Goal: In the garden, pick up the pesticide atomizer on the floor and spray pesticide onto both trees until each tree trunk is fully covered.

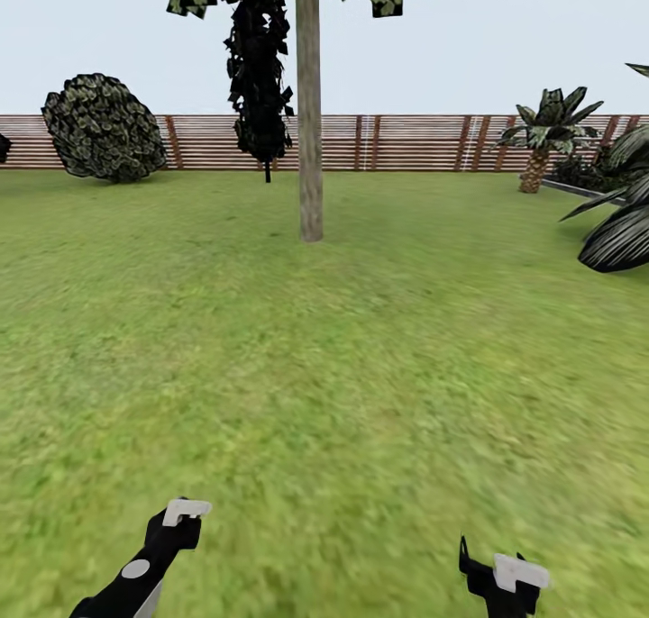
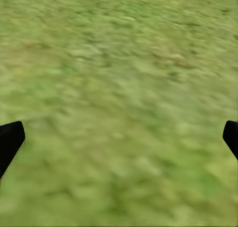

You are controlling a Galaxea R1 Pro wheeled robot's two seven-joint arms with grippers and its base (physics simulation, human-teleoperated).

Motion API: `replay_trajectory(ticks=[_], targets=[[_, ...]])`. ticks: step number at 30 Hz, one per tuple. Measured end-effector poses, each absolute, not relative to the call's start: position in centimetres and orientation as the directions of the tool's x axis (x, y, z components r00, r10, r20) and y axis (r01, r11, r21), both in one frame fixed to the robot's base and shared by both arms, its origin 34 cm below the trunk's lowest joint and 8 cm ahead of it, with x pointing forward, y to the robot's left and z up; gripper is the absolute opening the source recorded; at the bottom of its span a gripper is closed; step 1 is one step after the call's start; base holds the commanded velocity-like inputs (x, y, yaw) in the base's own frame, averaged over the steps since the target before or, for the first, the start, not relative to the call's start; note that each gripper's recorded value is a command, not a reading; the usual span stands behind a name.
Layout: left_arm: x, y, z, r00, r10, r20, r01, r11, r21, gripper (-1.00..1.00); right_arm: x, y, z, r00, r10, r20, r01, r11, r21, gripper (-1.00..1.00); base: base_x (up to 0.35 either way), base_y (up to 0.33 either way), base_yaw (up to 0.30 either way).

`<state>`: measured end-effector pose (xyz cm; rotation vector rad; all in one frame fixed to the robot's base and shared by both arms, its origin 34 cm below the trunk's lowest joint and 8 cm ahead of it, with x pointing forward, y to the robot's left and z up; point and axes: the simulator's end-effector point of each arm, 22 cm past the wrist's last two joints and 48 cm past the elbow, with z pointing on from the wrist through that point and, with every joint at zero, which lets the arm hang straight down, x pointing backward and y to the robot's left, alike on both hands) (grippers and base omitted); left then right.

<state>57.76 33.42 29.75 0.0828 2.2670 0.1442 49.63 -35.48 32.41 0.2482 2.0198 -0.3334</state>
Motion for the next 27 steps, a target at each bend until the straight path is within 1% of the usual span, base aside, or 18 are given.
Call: replay_trajectory(ticks=[27], targets=[[57.43,33.42,29.12,-0.654,0.108,-0.749,0.013,0.991,0.132,-1.00,49.34,-35.46,31.89,-0.462,0.031,-0.886,0.314,0.940,-0.131,1.00,0.340,0.000,0.000]])
